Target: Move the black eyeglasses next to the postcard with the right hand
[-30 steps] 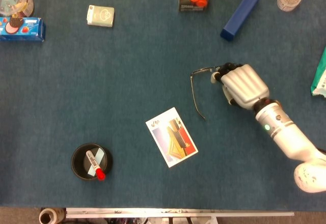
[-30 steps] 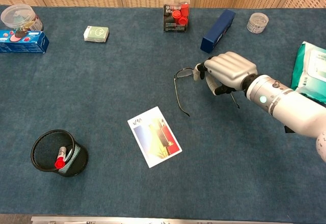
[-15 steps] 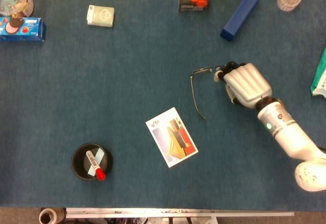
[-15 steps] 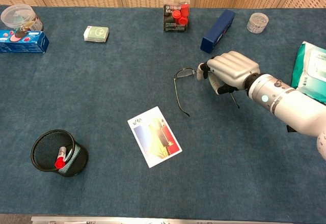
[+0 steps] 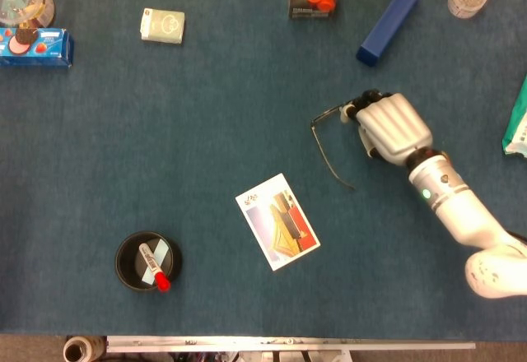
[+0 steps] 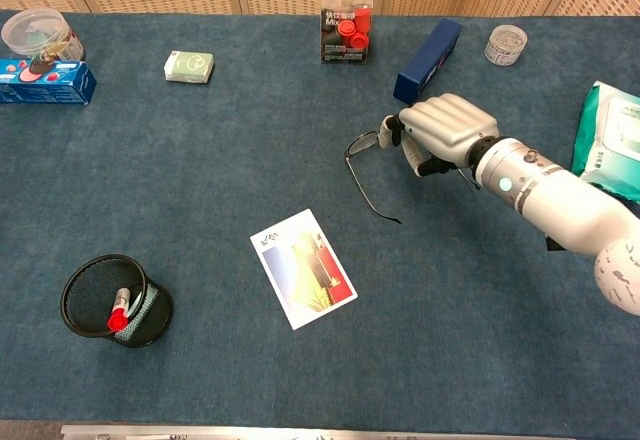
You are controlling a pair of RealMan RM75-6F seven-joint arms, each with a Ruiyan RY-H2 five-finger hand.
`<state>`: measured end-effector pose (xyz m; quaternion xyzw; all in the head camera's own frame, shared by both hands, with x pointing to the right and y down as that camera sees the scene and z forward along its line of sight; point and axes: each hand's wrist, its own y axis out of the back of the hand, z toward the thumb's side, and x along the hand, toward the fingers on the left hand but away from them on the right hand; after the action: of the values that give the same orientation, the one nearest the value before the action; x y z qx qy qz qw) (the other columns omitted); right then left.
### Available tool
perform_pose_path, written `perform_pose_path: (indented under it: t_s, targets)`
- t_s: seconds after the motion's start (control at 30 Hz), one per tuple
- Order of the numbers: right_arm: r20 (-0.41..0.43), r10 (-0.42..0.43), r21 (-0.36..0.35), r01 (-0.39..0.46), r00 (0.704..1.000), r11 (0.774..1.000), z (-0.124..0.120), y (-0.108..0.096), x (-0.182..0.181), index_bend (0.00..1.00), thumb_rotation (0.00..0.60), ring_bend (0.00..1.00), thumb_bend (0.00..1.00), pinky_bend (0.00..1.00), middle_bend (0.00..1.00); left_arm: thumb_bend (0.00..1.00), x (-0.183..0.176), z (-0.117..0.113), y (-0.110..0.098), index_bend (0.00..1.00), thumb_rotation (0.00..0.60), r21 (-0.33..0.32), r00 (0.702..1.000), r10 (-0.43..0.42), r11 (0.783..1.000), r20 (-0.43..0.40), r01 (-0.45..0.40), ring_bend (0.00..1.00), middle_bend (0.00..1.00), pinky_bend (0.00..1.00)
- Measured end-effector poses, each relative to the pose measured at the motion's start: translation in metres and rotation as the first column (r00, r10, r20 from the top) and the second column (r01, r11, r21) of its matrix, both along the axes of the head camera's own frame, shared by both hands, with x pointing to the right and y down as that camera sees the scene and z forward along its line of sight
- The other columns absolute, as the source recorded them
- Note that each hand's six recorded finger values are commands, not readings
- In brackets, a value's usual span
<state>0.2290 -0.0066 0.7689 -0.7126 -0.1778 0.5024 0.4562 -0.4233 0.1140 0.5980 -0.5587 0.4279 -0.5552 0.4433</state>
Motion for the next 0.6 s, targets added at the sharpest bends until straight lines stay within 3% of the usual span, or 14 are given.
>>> perform_pose_path:
  t_s: [0.6]
  targets:
    - [0.097, 0.005, 0.015, -0.007, 0.995, 1.000, 0.009, -0.017, -0.023, 0.36, 0.600, 0.24, 0.75, 0.43, 0.39, 0.00, 0.001, 0.002, 0.001, 0.57, 0.600, -0.009, 1.000, 0.004, 1.000, 0.006, -0.004, 0.38, 0.46, 0.46]
